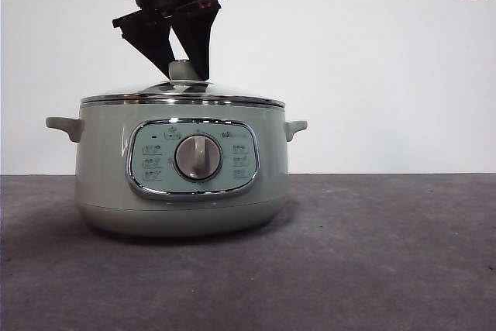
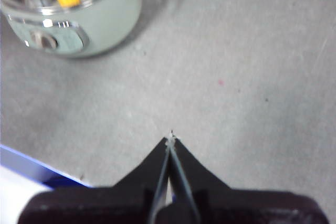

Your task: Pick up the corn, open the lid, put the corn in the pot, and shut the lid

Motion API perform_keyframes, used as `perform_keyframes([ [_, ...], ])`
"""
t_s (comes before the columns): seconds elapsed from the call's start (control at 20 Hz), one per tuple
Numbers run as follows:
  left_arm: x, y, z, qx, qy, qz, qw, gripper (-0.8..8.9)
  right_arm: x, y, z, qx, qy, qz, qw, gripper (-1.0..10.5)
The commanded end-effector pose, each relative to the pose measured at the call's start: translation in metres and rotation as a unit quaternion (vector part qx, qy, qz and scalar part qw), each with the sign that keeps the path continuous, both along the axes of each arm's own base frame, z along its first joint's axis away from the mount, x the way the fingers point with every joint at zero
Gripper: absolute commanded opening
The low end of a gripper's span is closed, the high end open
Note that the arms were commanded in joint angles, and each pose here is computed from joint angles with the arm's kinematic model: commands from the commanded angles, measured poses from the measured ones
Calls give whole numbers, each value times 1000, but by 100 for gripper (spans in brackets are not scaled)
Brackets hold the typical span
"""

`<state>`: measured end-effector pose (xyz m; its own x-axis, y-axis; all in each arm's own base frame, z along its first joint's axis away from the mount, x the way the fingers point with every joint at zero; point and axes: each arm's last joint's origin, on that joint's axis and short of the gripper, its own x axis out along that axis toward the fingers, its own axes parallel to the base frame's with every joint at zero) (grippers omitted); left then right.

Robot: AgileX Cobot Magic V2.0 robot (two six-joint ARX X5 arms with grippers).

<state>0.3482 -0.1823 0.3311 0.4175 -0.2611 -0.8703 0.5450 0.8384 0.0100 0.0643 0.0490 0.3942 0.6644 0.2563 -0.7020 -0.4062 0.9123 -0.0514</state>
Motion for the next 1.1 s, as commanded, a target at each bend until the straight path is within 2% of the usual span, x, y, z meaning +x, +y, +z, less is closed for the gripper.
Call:
perform_keyframes([
  [0.05,4,-1,-12,14,10,-1,1000,-8,1,1,-2,2,1,-4,1000,-11],
  [0.15,4,-2,-12,12,11,-1,1000,21,1,1,-2,2,1,-5,1000,-11],
  [0.2,4,-2,-12,10,10,-2,1000,143,1,1,-2,2,1,-4,1000,-11],
  [0.3,5,-2,-11,5,9,5,1000,487,1,1,-2,3,0,-4,1000,-11],
  [0.35,5,-2,-11,4,8,5,1000,580,1,1,-1,3,0,-4,1000,-11],
  [0.4,6,-2,-11,4,6,5,1000,605,1,1,-1,4,-2,-4,1000,-11],
  [0.7,1,-2,-1,-24,2,-6,1000,603,4,3,2,19,-19,-3,1000,-11],
  [1.0,-47,23,60,-50,-50,-8,997,591,4,4,2,19,-19,-3,1000,-11],
  [1.05,-62,31,72,-52,-54,-7,997,528,4,4,2,18,-19,-4,1000,-11],
  [1.1,-75,38,82,-53,-57,-8,997,411,4,3,2,14,-24,-10,1000,-11],
])
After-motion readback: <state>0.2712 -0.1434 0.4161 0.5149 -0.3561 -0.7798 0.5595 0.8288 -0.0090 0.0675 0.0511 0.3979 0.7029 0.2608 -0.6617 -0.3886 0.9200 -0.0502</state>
